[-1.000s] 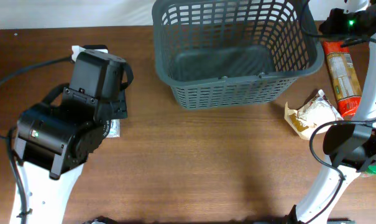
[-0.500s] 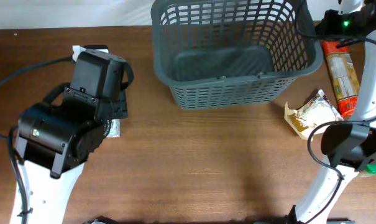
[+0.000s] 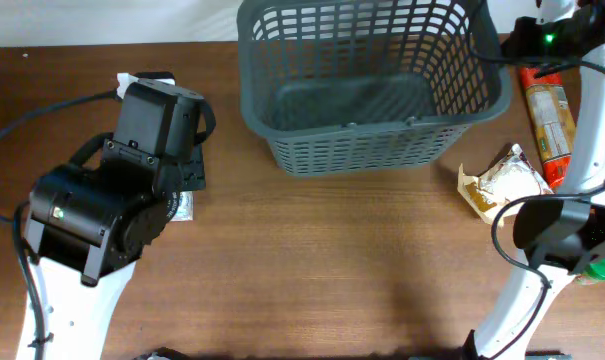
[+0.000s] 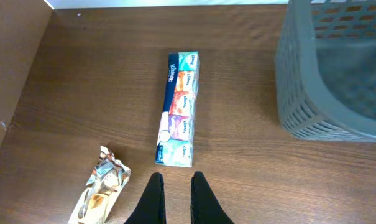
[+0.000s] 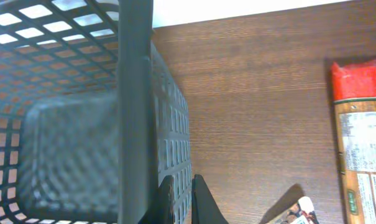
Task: Pack container
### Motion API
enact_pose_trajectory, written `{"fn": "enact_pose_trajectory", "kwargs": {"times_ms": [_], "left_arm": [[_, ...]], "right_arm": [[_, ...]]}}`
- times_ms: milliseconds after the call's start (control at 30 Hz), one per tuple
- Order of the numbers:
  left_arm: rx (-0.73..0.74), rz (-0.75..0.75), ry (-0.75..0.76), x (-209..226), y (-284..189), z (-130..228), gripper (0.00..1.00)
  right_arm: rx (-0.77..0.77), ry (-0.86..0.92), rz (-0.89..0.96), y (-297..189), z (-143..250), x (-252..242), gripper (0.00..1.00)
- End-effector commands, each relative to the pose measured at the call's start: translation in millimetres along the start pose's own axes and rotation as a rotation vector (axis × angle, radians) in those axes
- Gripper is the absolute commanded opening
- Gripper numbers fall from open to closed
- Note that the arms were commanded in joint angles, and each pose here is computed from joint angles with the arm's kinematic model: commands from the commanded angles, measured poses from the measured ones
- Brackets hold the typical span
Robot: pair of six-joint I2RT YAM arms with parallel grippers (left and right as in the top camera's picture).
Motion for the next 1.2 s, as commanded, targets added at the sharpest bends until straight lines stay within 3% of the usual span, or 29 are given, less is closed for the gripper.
{"fn": "enact_pose_trajectory", "kwargs": {"times_ms": [0,633,1167], "left_arm": [[0.015,0.002,-0.009,-1,4,1,0.02],[0.014,0.014,-0.011,-2,4,0,0.02],[0.014,0.021,-0.03,-2,4,0,0.02]], "right_arm": [[0.032,-0.051,-0.048,13,5,24,0.04],[0.066,-0.073,-0.075,21,15,52,0.04],[0.061,0.04,-0.011,21,15,47,0.04]]}}
Point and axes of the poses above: each gripper's point midway between its finger pads, its own y axis out along the fingers, its own x axis along the line the jaws close on, z = x × y, the point moved 10 cm from there along -y, back along the fingers, and after that the axes turned 14 degrees about y, right-handed, at the moved point
